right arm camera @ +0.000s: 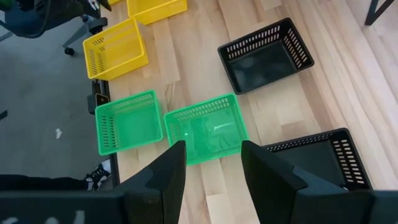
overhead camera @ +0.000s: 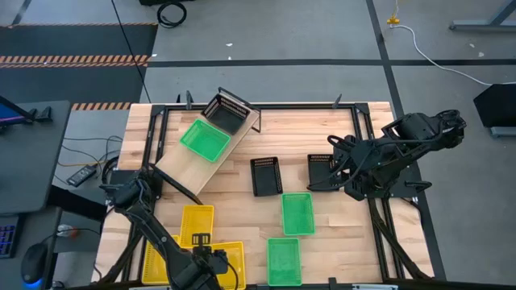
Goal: Stack baskets on shelf by color
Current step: Put the bottom right yellow bin on the shelf
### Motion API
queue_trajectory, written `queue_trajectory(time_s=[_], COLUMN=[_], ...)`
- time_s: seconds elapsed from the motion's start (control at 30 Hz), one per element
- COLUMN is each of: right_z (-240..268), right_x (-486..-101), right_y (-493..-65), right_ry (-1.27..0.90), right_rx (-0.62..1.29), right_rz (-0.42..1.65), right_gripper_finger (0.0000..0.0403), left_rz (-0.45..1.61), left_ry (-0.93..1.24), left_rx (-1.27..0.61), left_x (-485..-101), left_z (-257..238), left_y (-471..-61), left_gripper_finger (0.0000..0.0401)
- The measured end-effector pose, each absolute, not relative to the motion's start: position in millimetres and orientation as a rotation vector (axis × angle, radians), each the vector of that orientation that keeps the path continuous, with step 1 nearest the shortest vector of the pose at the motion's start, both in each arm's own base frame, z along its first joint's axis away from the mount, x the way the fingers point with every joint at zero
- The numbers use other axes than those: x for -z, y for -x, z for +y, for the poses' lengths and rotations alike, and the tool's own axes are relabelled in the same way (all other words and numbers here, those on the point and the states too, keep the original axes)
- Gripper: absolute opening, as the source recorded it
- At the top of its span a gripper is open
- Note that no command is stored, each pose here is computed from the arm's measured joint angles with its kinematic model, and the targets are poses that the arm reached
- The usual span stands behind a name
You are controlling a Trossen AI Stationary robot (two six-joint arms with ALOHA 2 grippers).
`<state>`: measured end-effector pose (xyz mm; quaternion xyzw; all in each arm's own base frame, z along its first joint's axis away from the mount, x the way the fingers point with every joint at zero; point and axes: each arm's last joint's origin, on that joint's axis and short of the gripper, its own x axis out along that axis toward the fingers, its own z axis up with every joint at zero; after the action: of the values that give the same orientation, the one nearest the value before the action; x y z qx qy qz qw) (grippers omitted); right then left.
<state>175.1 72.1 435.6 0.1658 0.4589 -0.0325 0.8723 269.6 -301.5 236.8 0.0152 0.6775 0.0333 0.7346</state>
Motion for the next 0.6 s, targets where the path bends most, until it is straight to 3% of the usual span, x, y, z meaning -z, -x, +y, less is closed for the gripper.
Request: queue_trajectory(time_s=[0.17, 0.37, 0.6], right_z=[76.2, 79.3, 82.4], right_x=[-435.6, -435.6, -435.7], right_y=[-173.4, -171.9, -170.4], right_ry=[-0.334, -0.323, -0.321], right_rx=[0.047, 0.034, 0.041], right_rz=[0.962, 0.963, 0.957], right_gripper_finger=[0.0162, 0.0162, 0.0162], left_rz=[1.439, 1.183, 1.217], left_ry=[0.095, 0.371, 0.402], left_rx=[0.023, 0.183, 0.214], left_x=[-256.7, -288.8, -272.4], left_z=[-294.9, -300.1, -310.6], left_y=[-279.1, -302.3, -309.1], left_gripper_finger=[0.0171, 0.0171, 0.0171])
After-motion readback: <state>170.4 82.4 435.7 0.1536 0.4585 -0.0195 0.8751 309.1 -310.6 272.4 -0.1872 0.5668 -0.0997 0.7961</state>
